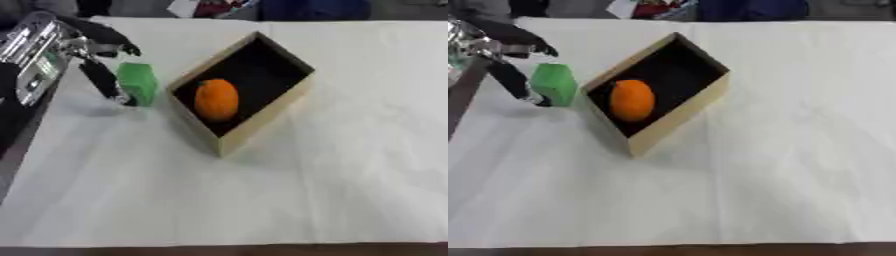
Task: Pick up objects on the table and place them in the box.
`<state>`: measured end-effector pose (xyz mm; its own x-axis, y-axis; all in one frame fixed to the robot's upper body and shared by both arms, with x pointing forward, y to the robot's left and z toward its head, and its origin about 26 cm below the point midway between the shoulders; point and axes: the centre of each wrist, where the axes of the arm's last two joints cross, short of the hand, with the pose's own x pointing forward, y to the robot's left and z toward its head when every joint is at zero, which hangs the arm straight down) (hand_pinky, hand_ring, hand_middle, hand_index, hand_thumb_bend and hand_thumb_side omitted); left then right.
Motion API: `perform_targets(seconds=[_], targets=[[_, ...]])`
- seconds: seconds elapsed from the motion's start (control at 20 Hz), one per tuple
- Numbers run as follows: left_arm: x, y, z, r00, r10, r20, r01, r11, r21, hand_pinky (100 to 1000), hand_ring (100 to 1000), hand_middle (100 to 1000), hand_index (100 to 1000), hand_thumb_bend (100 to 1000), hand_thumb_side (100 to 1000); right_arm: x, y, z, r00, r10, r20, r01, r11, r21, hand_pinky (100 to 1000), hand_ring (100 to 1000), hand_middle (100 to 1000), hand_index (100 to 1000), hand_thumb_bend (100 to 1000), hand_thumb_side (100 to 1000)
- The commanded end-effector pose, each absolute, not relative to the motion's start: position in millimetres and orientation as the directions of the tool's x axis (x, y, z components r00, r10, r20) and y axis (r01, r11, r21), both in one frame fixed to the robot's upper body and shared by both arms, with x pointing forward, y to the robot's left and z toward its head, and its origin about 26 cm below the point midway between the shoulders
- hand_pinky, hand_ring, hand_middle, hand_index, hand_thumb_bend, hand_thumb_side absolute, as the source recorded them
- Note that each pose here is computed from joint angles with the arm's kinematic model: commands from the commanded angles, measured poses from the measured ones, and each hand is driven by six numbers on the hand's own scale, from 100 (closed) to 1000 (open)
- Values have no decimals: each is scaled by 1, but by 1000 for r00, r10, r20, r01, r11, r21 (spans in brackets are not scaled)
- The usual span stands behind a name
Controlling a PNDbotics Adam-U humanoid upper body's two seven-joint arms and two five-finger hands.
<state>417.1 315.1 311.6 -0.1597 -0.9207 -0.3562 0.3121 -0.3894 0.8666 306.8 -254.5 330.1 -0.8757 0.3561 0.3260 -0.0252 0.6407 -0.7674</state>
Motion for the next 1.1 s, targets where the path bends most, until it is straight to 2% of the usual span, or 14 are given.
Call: perform_targets(seconds=[0.05,0.7,0.8,0.85,0.9,0.95,1.05,1.1], targets=[[415,320,328,-130,-921,-368,285,-390,876,928,942,927,1000,557,556,302,-256,339,-883,370,289,9,628,-779,899,927,686,915,100,636],[420,319,328,-130,-928,-350,289,-373,882,900,918,868,1000,508,545,304,-257,337,-878,382,287,7,612,-791,899,927,684,905,100,671],[420,318,328,-132,-926,-353,290,-377,880,881,906,851,1000,447,516,304,-257,337,-878,382,289,7,613,-790,899,927,683,903,100,674],[421,318,328,-133,-926,-354,291,-377,879,870,901,846,1000,378,483,304,-257,337,-877,383,290,6,613,-790,899,927,682,902,100,678],[421,318,328,-132,-926,-354,292,-377,879,867,898,843,1000,357,475,304,-257,337,-877,382,291,5,613,-790,899,928,682,902,100,680],[421,318,328,-131,-927,-352,292,-376,879,857,892,836,1000,283,447,304,-257,336,-877,382,292,4,613,-790,900,928,682,901,100,682],[421,318,328,-130,-929,-346,291,-369,883,846,881,823,999,204,428,305,-257,336,-876,381,294,2,613,-790,901,929,683,901,100,691],[421,318,329,-130,-931,-342,289,-365,885,843,877,817,993,193,431,305,-257,336,-876,381,295,1,613,-790,901,929,683,901,100,692]])
